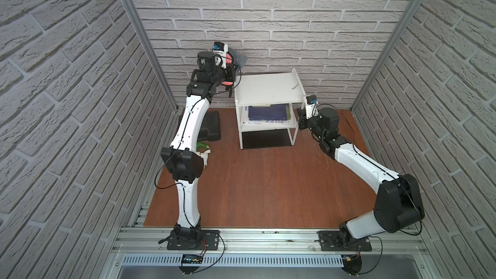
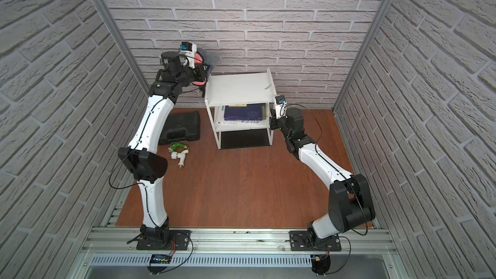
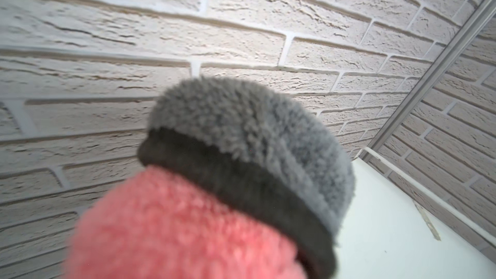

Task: Wipe the bookshelf clean with a cloth
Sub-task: Wipe the dust from the shelf.

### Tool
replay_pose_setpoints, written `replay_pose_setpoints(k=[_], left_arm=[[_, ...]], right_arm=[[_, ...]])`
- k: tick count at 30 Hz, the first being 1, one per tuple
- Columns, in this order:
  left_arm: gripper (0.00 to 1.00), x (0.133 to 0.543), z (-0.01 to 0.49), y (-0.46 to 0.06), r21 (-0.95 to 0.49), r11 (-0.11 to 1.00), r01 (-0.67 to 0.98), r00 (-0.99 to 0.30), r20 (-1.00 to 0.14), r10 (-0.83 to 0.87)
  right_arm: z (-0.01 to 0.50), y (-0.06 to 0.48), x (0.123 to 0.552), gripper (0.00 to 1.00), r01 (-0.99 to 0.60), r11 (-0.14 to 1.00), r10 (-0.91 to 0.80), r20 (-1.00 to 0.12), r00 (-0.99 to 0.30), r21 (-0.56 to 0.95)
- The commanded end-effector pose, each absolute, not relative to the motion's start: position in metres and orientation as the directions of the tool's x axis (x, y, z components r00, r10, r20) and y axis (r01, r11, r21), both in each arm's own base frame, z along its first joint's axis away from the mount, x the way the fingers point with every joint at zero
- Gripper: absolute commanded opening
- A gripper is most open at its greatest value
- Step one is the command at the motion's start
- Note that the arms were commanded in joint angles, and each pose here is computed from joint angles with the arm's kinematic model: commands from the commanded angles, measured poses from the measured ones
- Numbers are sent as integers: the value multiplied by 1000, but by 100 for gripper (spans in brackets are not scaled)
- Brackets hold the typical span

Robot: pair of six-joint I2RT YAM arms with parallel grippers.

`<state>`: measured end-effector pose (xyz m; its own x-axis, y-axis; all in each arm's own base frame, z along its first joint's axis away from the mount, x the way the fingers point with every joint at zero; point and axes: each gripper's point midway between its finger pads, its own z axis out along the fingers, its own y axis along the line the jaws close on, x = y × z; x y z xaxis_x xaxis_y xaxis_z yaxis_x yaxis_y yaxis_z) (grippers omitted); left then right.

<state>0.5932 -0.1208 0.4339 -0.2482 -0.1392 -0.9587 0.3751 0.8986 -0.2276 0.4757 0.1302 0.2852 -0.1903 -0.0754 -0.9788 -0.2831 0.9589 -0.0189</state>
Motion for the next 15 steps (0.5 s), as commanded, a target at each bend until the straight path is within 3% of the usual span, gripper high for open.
replay_pose_setpoints(k=[1, 5, 11, 15], left_arm=[[0, 600, 401, -119, -237, 906, 351, -341, -933, -112], [0, 564, 383, -139, -240, 888, 391, -433, -900, -52], [0, 479, 376, -175, -115, 880, 461, -401, -912, 91], [0, 446, 383, -188, -92, 878, 470, -392, -913, 114]], right_arm=[[290, 146, 473, 3, -349, 937, -91, -979, -183, -22], [289, 146, 473, 3, -346, 938, -77, -979, -188, -7], [288, 146, 474, 3, -337, 941, -62, -978, -197, 8], [289, 145, 475, 3, -331, 943, -54, -978, -202, 16]])
